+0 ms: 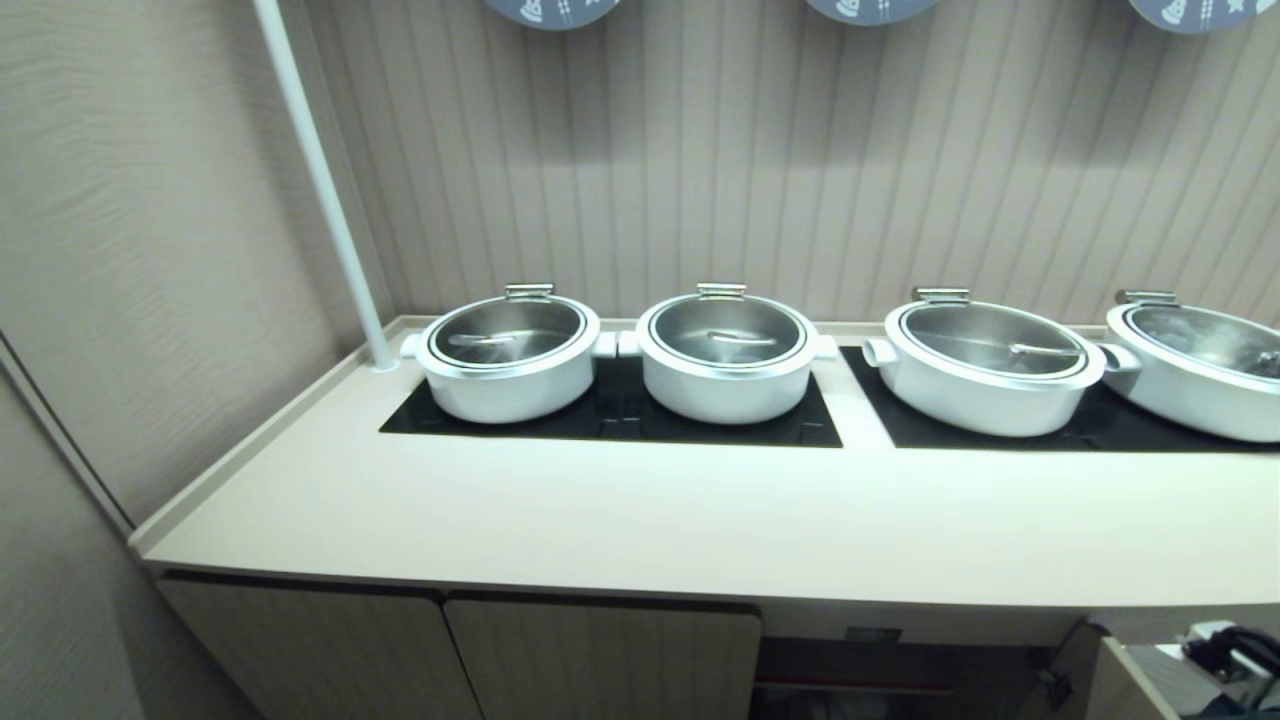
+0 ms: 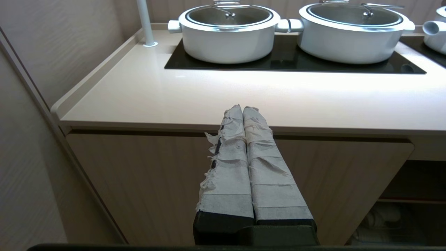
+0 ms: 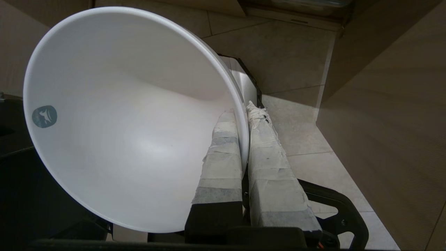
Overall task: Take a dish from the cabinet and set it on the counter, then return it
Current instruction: Put it back into the cabinet
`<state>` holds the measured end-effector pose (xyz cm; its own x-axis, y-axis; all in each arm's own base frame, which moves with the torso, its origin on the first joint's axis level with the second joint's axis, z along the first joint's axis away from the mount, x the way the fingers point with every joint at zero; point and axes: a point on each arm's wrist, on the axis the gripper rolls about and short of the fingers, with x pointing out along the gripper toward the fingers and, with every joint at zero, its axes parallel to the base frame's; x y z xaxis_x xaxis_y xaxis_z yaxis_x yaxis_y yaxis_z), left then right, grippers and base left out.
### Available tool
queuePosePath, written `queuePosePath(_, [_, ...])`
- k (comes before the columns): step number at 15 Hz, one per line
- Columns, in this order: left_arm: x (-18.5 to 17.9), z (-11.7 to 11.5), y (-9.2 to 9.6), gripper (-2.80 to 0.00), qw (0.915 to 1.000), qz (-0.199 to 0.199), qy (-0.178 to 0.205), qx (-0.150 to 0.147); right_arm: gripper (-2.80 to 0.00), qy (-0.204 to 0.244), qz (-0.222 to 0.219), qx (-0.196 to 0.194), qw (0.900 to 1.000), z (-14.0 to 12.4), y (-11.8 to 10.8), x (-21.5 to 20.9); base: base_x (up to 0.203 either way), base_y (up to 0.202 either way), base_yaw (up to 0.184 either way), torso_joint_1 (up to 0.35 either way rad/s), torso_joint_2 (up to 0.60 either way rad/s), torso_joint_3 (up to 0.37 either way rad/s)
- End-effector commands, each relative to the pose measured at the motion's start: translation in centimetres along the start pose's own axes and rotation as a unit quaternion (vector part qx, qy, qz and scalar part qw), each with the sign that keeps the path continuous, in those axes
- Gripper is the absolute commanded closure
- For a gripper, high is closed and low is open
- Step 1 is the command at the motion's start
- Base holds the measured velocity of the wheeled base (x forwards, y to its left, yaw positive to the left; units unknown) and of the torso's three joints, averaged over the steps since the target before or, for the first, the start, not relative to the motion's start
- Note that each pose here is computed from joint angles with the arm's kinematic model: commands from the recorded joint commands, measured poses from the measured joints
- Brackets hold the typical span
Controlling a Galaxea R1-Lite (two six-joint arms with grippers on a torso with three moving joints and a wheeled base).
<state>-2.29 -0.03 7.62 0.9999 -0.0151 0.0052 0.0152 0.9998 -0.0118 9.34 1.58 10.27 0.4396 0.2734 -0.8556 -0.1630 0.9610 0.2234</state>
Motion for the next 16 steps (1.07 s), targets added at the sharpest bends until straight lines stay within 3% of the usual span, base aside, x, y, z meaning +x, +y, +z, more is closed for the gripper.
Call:
queuePosePath(1, [0.0,0.01,0.0,0.0,1.0,0.0,0.0,0.0,0.0,0.005,0.001,0.001,1.0,-0.05,-0.01,0.1,0.0,0.0,0.0,0.0,0.0,0.0])
queuePosePath(16, [0.0,0.01,0.0,0.0,1.0,0.001,0.0,0.0,0.0,0.012,0.001,0.002,1.0,-0.14,-0.08,0.41,0.0,0.0,0.0,0.0,0.0,0.0])
